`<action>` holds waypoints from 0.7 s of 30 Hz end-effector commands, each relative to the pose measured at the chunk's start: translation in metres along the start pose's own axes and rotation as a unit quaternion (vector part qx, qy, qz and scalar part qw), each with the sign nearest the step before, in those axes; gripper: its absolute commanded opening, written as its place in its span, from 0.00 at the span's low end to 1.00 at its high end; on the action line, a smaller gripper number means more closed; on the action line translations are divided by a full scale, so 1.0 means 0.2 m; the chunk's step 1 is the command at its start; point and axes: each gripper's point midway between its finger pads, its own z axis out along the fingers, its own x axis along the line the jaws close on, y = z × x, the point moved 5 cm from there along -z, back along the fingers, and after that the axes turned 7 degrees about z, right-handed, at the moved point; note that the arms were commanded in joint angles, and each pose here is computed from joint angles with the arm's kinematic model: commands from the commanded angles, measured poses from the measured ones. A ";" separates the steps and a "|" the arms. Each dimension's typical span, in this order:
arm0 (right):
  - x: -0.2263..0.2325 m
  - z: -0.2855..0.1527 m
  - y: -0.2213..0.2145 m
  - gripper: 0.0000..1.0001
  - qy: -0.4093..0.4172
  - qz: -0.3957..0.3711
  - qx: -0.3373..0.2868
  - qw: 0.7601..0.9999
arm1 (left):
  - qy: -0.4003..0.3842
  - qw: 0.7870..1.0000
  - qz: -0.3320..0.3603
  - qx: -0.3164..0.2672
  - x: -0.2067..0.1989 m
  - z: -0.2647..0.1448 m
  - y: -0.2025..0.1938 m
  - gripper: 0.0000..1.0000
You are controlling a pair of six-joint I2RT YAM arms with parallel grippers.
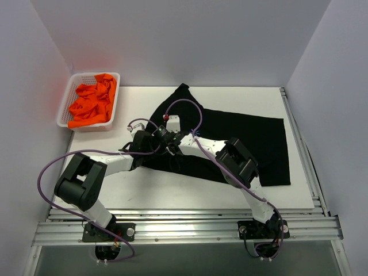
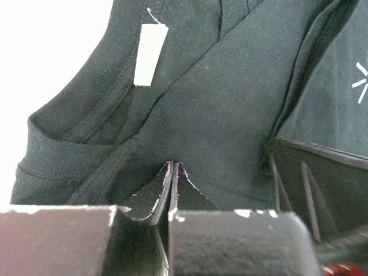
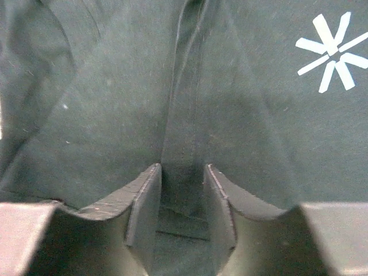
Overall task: Fold and stack the t-shirts
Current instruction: Fold the tshirt
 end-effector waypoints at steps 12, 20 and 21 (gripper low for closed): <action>-0.05 0.07 -0.15 0.00 -0.042 -0.047 0.029 0.998 | 0.020 1.000 0.001 0.014 0.09 0.03 -0.06 0.02; -0.16 -0.04 0.05 0.00 -0.084 -0.050 -0.011 0.995 | 0.024 1.000 -0.001 0.012 0.11 0.02 -0.06 0.02; -0.19 -0.04 0.08 0.00 -0.091 -0.047 -0.013 0.995 | 0.024 1.000 -0.001 0.010 0.11 0.02 -0.05 0.02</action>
